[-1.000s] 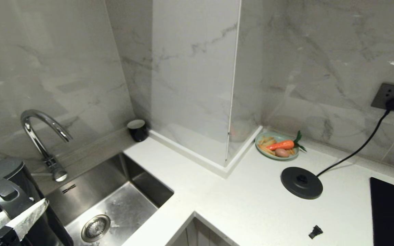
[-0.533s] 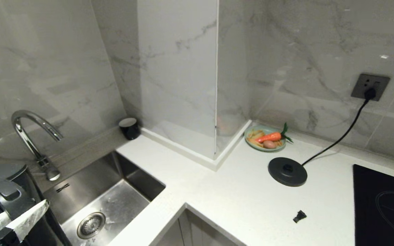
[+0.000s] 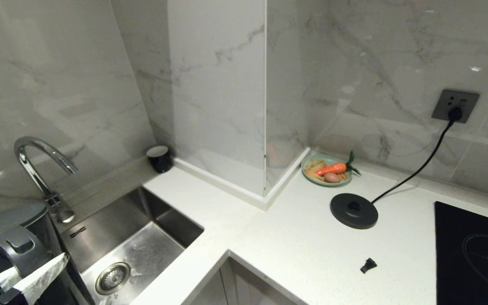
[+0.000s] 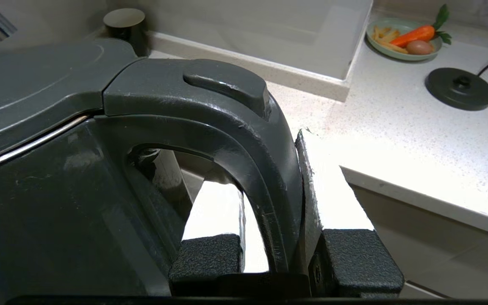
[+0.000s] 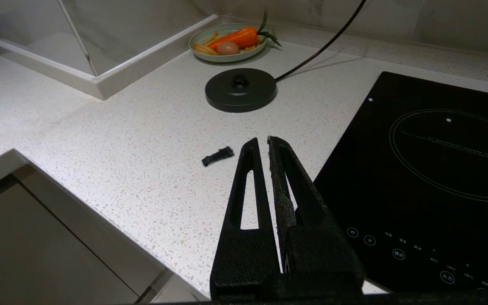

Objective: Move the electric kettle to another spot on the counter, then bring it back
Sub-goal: Place it by the sink

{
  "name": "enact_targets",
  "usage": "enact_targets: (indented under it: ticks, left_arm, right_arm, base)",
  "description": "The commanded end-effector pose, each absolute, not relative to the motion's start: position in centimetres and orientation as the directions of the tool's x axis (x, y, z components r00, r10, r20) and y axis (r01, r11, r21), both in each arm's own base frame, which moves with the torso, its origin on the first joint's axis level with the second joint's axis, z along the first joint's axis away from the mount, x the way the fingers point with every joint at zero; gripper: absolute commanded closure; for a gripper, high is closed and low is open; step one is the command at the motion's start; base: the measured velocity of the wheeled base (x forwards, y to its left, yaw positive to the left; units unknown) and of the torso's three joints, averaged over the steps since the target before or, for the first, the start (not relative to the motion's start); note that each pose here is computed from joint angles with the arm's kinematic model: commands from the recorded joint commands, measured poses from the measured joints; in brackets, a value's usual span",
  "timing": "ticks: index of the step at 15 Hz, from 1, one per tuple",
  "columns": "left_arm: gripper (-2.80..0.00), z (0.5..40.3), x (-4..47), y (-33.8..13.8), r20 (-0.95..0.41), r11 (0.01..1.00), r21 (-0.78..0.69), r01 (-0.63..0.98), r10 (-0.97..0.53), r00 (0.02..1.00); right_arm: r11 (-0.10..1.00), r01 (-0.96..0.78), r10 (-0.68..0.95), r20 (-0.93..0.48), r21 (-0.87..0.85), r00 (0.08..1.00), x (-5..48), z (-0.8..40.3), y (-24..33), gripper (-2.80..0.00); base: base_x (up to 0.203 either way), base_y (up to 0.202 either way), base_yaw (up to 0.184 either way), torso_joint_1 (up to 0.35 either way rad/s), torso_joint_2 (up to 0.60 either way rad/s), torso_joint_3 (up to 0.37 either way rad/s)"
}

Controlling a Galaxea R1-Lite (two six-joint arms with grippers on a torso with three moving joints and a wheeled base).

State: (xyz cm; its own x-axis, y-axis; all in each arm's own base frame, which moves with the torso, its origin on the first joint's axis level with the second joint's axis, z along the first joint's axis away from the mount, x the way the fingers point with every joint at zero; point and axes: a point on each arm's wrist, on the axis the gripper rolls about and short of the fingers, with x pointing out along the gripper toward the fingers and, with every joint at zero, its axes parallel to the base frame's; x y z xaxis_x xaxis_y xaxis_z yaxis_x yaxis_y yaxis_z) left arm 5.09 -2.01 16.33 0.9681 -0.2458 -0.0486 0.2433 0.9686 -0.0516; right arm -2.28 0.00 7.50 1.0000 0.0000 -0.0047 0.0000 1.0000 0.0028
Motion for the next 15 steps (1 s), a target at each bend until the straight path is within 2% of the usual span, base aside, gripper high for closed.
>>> enact_targets:
  ticks: [1,4,10,15]
  left_arm:
    - [0.00,16.46,4.83,-1.95,-0.030,0.961,-0.057,0.269,-0.271,0.962]
    - [0.00,16.31,4.90,-2.00,-0.065,0.960,-0.040,0.278,-0.280,0.958]
    - [0.00,16.37,4.70,-1.89,-0.052,0.960,-0.041,0.277,-0.279,0.959]
    - [0.00,16.35,4.75,-1.92,-0.056,0.960,-0.039,0.279,-0.281,0.958]
  right_arm:
    - [1.000,0.000,0.000,-0.005,0.003,1.000,-2.28,7.50,0.00,0.00]
    - [1.000,0.000,0.000,-0.005,0.003,1.000,-2.28,7.50,0.00,0.00]
    - [1.000,0.000,0.000,-0.005,0.003,1.000,-2.28,7.50,0.00,0.00]
    - [1.000,0.000,0.000,-0.005,0.003,1.000,-2.28,7.50,0.00,0.00]
  base:
    - [0.000,0.000,0.000,0.000,0.00,0.000]
    - [0.022,0.000,-0.001,-0.004,0.00,0.002]
    - [0.186,0.000,0.001,-0.002,0.00,0.007]
    - [0.000,0.000,0.000,0.000,0.00,0.000]
